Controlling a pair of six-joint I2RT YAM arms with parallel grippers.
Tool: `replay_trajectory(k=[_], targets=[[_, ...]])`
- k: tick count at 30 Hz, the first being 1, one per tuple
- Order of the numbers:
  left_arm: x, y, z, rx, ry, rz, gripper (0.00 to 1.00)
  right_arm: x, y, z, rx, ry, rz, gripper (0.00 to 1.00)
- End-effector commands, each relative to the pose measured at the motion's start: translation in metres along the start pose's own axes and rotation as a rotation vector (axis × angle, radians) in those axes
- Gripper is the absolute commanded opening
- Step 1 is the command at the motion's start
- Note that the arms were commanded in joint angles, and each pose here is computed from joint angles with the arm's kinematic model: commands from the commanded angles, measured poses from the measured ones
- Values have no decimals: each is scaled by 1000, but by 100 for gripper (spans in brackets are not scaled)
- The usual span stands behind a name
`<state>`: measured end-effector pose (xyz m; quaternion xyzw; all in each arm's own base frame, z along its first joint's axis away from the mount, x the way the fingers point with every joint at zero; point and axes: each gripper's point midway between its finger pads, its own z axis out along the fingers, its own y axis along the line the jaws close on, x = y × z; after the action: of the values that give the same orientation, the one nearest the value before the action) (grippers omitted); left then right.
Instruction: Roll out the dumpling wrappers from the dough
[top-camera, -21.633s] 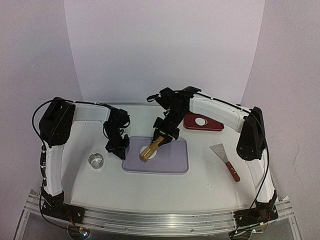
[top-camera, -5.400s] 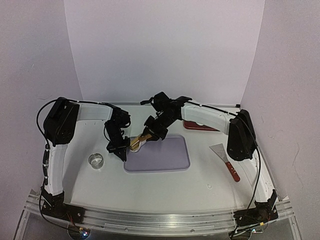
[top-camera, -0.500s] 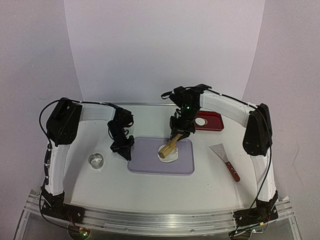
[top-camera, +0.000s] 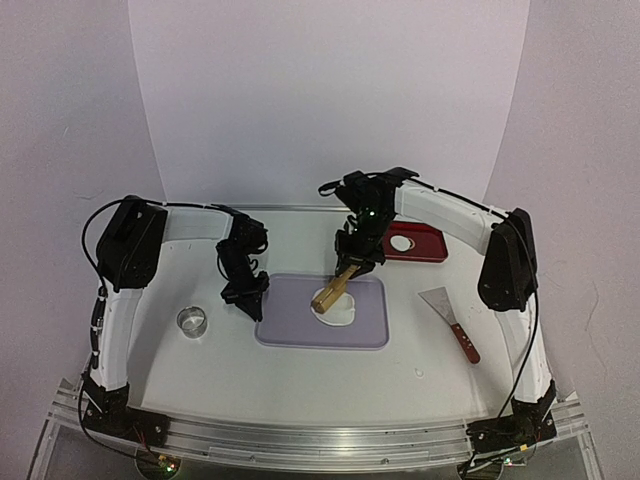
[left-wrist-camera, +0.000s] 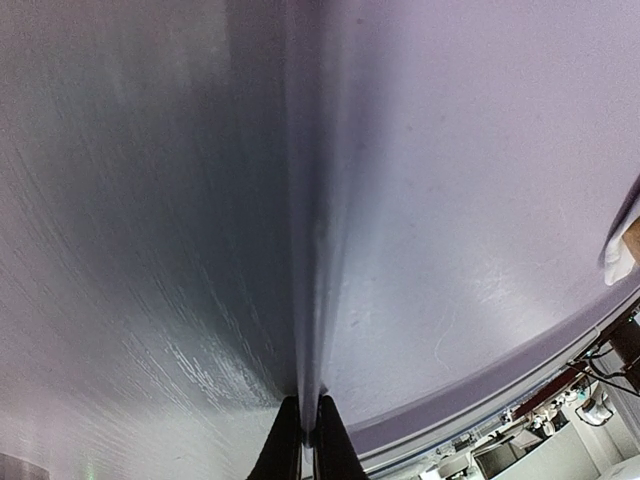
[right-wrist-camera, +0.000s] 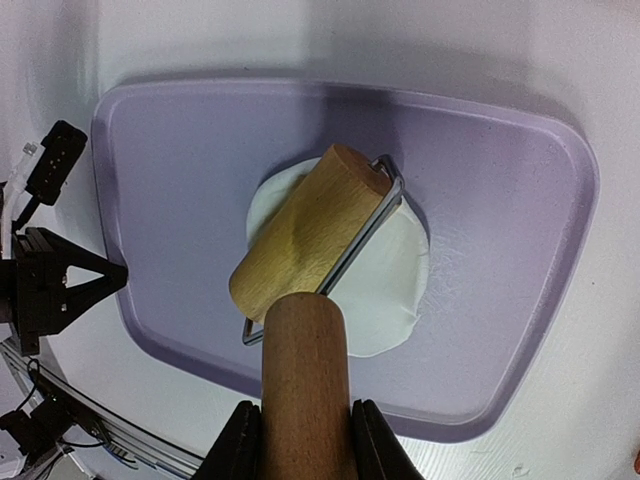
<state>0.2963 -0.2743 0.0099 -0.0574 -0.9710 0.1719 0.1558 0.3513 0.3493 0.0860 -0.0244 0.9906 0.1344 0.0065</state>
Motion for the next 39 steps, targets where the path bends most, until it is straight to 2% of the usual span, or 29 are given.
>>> replay_trajectory(k=[1,12,18,22,26,30,39], targets=[[3,16,42,-50,78,19,0,90,-137,188,519,394,71,0],[3,14,45,-40,88,20,0,90,-151,192,656,385,48,0],[1,14,43,-47,83,22,0,74,-125,180,557,342,1,0],[-2,14,39,-60,65,25,0,42,-78,145,401,227,-60,0],[-4,18,36,-85,53,24,0,17,-33,89,259,110,-110,0],[-4,25,33,-109,37,21,0,14,-14,41,188,46,-112,0],[-6,29,27,-96,-8,30,0,30,-3,-26,100,-10,-92,0]])
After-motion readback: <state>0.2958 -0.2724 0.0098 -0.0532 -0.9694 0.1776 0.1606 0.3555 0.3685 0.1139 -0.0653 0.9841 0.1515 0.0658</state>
